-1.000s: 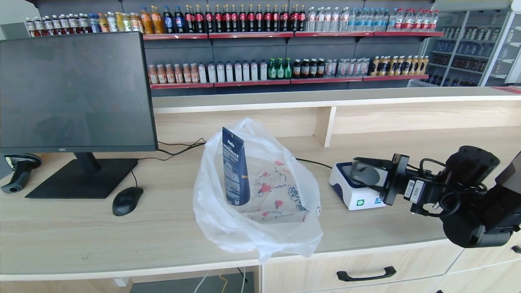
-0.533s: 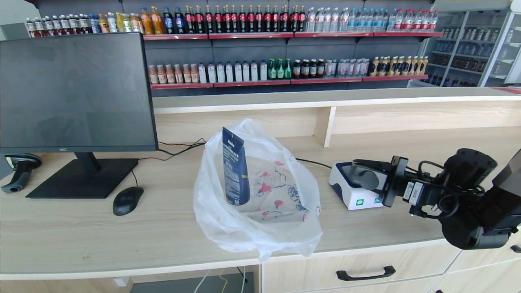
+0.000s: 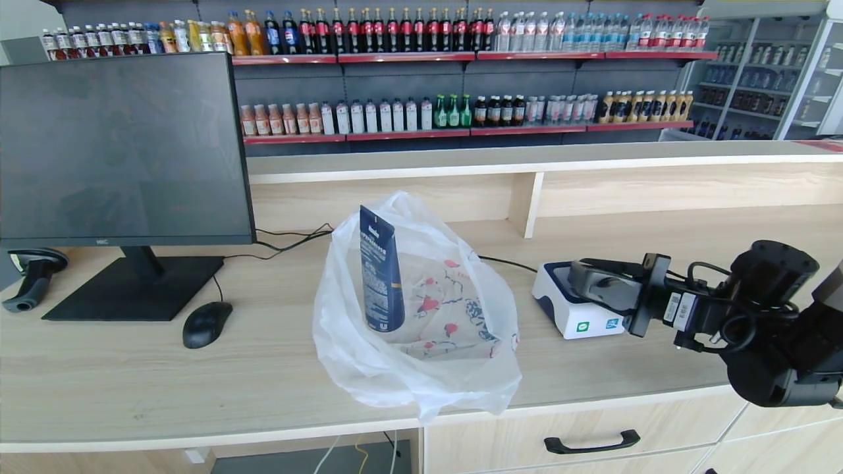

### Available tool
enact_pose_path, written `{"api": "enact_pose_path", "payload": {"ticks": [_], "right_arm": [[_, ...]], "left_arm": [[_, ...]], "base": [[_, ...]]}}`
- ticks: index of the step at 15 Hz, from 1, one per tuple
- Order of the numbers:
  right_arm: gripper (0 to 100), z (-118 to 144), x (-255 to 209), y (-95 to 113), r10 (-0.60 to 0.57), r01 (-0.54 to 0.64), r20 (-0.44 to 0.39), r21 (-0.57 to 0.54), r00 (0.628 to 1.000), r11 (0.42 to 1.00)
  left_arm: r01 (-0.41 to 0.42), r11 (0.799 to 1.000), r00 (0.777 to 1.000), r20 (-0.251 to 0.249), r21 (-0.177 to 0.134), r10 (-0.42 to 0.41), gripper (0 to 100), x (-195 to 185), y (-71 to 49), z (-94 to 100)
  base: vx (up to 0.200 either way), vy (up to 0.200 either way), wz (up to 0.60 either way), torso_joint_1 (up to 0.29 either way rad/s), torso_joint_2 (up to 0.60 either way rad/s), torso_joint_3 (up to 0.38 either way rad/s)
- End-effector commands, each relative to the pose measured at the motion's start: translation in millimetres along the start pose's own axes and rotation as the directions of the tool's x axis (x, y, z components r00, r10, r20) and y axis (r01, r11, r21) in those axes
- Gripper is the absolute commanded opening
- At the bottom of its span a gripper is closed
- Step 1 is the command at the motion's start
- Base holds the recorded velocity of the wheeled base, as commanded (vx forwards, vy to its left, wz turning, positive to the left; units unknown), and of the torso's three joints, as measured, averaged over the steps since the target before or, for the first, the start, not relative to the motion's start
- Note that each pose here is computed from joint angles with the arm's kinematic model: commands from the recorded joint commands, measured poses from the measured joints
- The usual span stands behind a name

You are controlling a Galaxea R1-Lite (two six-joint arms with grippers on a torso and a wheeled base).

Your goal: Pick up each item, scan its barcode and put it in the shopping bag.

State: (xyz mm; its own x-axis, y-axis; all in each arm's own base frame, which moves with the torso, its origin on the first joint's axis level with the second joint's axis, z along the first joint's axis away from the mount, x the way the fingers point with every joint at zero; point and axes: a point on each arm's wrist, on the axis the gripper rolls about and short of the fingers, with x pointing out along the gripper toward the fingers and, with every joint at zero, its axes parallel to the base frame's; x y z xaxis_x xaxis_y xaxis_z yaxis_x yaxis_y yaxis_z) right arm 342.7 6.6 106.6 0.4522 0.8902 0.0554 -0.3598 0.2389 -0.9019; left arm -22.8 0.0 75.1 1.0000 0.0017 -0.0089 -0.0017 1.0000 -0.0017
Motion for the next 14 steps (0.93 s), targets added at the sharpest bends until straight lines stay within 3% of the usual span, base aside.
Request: {"api": "enact_pose_path", "payload": {"ticks": [1,5,11,12,13,14], "right_arm": [[0,12,-5,-6,-0.011,0.011,0.001,-0.021,1.0,1.0],[0,44,-15,-12,-0.016,0.016,0.006,-0.001,1.0,1.0],[0,92,-35,-12,-0.024,0.023,0.01,0.116,1.0,0.993],[0,110,-42,-6,-0.021,0.02,0.008,0.176,1.0,0.984],[0,110,-42,-6,-0.021,0.02,0.008,0.176,1.0,0.984],[0,129,-55,13,0.0,0.001,-0.005,0.275,1.0,0.962]], "left_arm": [[-0.001,1.0,1.0,0.0,0.0,0.001,100,0,0.0,-0.1],[-0.001,1.0,1.0,0.0,-0.001,0.001,100,0,0.0,-0.1],[0.0,1.0,1.0,0.0,-0.001,0.0,100,0,0.0,-0.1],[0.0,1.0,1.0,0.0,0.0,0.0,100,0,0.0,-0.1],[0.0,1.0,1.0,0.0,0.0,0.0,100,0,0.0,-0.1],[-0.001,1.0,1.0,0.0,0.0,0.001,100,0,0.0,-0.1]], "base": [[0.0,0.0,0.0,0.0,0.0,0.0],[0.0,0.0,0.0,0.0,0.0,0.0],[0.0,0.0,0.0,0.0,0.0,0.0],[0.0,0.0,0.0,0.0,0.0,0.0],[0.0,0.0,0.0,0.0,0.0,0.0],[0.0,0.0,0.0,0.0,0.0,0.0]]}}
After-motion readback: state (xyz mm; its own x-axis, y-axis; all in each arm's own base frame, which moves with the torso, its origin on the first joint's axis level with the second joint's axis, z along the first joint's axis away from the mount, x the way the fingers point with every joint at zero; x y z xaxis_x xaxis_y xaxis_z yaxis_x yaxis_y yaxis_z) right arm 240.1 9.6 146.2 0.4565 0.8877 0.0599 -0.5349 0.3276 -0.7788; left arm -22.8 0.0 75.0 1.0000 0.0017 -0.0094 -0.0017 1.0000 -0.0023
